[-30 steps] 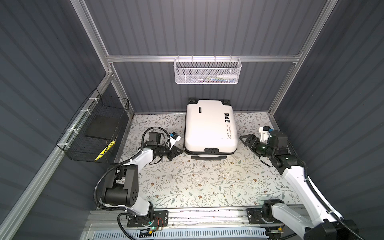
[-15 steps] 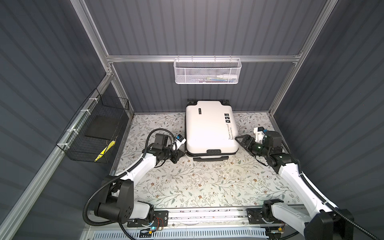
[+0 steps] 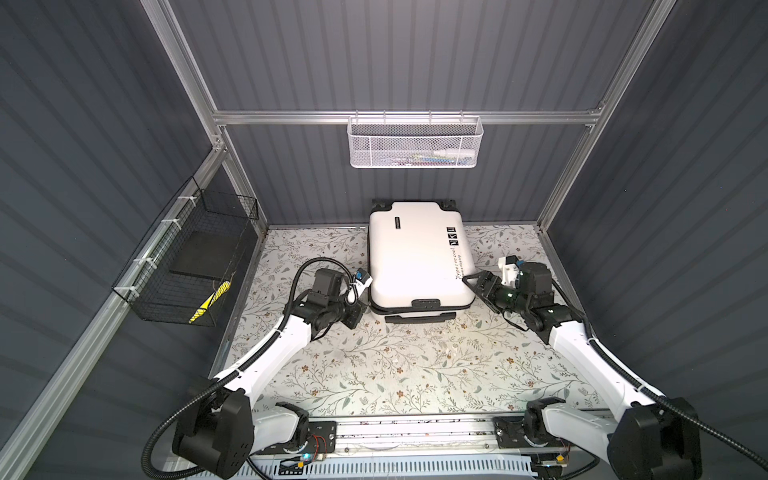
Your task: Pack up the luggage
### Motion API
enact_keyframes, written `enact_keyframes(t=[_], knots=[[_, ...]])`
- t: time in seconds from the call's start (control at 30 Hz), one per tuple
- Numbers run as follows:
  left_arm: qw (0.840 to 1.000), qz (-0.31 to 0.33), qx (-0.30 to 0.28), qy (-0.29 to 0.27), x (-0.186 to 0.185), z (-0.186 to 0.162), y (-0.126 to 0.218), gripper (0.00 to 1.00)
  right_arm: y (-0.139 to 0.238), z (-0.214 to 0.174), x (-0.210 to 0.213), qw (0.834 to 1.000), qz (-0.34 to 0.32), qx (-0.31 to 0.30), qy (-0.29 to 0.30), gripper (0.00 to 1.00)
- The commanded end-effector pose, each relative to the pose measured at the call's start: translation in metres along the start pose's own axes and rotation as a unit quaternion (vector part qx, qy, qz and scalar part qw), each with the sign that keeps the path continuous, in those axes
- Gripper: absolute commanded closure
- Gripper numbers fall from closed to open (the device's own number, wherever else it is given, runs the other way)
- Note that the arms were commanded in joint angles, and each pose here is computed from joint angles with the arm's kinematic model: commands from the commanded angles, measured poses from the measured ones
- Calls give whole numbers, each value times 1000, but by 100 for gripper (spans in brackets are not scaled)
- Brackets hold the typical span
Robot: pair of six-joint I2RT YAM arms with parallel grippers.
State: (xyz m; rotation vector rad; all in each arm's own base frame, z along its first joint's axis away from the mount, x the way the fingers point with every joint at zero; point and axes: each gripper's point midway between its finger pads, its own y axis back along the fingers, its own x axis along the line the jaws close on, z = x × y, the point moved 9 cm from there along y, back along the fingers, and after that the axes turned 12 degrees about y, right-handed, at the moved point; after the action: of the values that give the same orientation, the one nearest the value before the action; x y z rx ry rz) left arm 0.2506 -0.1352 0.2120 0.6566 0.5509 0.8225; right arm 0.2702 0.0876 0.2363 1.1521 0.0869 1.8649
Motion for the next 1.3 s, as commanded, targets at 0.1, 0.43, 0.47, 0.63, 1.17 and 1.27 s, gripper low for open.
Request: enact_keyframes(t=[0.1, 0.43, 0.47, 0.63, 1.17, 1.27], knots=[[999, -8, 35, -3, -18, -16, 8, 100, -12, -7, 1, 1000, 1, 13, 0, 18], [999, -23, 46, 11, -40, -40, 0, 100, -17, -11, 10, 1000, 5, 16, 4, 20], [999, -23, 44, 15, -42, -43, -2, 100, -18, -11, 10, 1000, 5, 17, 4, 20], [998, -42, 18, 37, -53, -46, -5, 100, -21, -14, 14, 1000, 8, 19, 6, 21], [996, -79, -2, 40, -83, -47, -25, 100, -33, -25, 29, 999, 23, 37, 18, 23], [997, -56, -8, 48, -80, -44, -25, 100, -30, -23, 30, 999, 17, 35, 26, 23]])
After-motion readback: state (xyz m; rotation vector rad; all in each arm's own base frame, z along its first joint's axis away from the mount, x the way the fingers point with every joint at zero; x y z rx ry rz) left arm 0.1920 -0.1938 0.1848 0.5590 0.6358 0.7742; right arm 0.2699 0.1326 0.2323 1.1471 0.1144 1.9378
